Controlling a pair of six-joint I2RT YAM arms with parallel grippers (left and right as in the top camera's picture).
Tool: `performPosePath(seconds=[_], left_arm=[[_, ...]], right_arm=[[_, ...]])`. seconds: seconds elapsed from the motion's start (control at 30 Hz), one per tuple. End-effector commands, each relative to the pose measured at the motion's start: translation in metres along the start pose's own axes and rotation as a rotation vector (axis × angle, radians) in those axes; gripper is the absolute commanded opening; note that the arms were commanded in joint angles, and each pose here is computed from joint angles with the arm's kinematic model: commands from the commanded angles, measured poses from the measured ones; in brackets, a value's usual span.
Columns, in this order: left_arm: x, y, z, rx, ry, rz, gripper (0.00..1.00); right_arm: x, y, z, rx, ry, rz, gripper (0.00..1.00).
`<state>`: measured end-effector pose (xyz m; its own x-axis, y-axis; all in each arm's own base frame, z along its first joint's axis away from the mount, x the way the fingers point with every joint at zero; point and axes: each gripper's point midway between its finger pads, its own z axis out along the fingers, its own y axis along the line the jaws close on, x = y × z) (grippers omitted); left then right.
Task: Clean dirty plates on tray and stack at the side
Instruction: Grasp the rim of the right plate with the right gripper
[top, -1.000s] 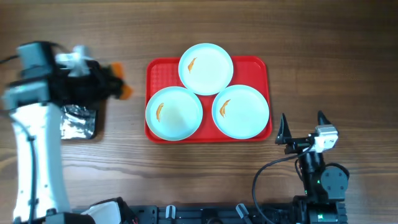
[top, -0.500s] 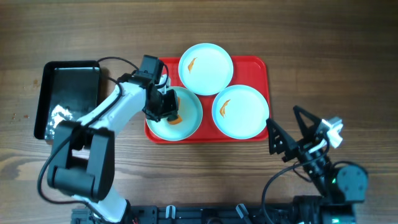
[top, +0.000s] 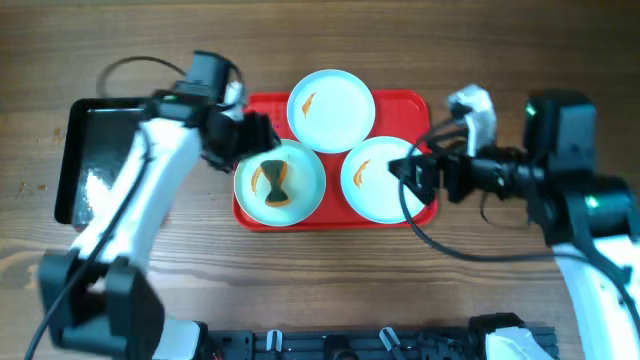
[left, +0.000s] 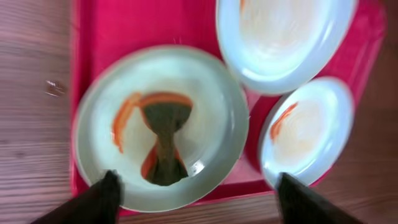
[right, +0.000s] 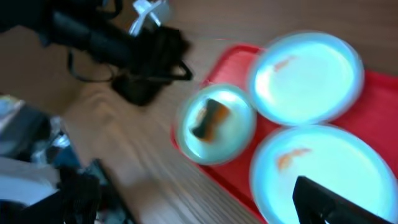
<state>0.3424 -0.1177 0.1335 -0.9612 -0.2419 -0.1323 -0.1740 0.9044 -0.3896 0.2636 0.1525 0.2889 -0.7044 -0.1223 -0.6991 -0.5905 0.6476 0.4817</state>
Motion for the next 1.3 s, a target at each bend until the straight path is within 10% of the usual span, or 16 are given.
performPosePath(seconds=[0.0,0.37,0.47,1.27], left_arm=[[-0.013,0.032,-0.027,-0.02,-0.053,-0.162,1.0],[0.0,0.069,-0.034,-0.122,0.0,-0.233,1.0],[0.007,0.074,-0.034,-0.155,0.024,-0.243,1.0],[0.008,0.085,-0.036,-0.216,0.016,-0.249,0.89]], right_arm=[[-0.022,0.015,0.019,-0.183,-0.01,0.136,1.0],[0.039,-0.059,0.164,0.431,0.544,0.17,0.94],[0.05,-0.07,0.215,0.417,0.552,0.166,0.73],[0.136,-0.119,0.271,0.384,0.707,0.134,0.26]])
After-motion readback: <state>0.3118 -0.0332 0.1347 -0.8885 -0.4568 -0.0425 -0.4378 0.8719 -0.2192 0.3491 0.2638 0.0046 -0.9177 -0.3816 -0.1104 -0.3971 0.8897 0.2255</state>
